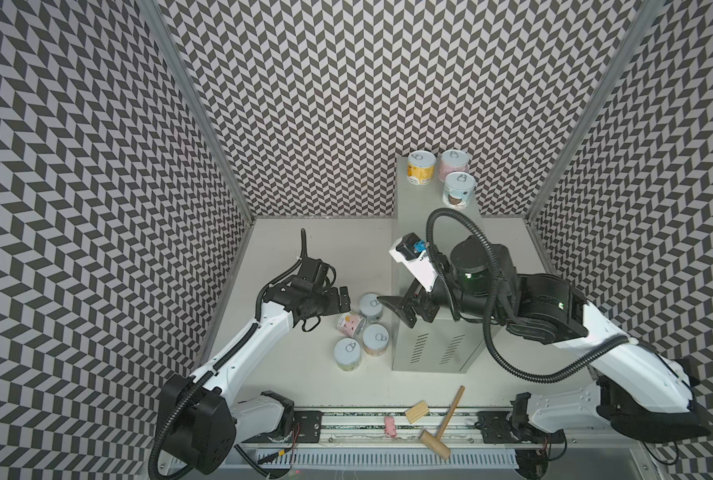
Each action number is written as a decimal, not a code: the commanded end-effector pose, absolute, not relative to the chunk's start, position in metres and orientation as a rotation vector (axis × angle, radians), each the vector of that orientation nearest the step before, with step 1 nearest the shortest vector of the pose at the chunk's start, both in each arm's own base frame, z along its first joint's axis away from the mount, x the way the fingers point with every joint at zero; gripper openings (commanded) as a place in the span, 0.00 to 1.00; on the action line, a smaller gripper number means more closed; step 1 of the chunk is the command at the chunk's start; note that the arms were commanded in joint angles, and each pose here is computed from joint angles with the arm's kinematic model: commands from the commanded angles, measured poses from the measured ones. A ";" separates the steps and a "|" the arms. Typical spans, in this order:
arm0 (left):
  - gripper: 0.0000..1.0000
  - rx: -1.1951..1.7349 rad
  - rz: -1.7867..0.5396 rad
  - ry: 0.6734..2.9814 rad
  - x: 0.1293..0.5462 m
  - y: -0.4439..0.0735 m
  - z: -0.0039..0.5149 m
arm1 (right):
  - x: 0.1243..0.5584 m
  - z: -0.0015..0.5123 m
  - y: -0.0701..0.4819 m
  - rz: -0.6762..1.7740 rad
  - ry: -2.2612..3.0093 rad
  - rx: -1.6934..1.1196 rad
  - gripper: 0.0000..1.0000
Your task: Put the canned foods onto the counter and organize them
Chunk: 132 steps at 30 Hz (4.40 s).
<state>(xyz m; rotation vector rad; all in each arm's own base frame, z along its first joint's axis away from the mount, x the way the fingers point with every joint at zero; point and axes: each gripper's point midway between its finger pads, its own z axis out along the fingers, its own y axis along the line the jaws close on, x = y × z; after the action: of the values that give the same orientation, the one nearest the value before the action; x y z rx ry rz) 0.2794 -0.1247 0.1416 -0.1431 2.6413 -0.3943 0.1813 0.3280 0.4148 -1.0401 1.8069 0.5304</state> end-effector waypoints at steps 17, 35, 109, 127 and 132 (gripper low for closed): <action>0.98 0.170 -0.309 2.744 0.254 -0.158 0.115 | 0.180 0.430 0.312 0.464 1.744 -0.998 0.99; 0.96 0.240 -0.246 2.801 0.265 -0.170 0.086 | 0.181 0.438 0.300 0.441 1.724 -0.967 0.99; 0.51 0.513 -1.076 1.615 0.239 -0.187 0.494 | 0.178 0.459 0.264 0.383 1.342 -0.867 0.99; 0.53 0.875 -1.481 1.450 0.165 -0.233 0.514 | 0.174 0.475 0.274 0.356 1.111 -0.831 0.99; 0.52 0.915 -1.543 1.487 0.161 -0.244 0.502 | 0.163 0.482 0.276 0.381 1.024 -0.854 0.99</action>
<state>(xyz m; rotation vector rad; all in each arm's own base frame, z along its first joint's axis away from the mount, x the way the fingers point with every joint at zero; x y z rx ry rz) 0.1721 -0.2406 0.4916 0.8408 1.5656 -1.5190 0.1760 0.2817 0.4454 -0.9068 1.1667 0.3366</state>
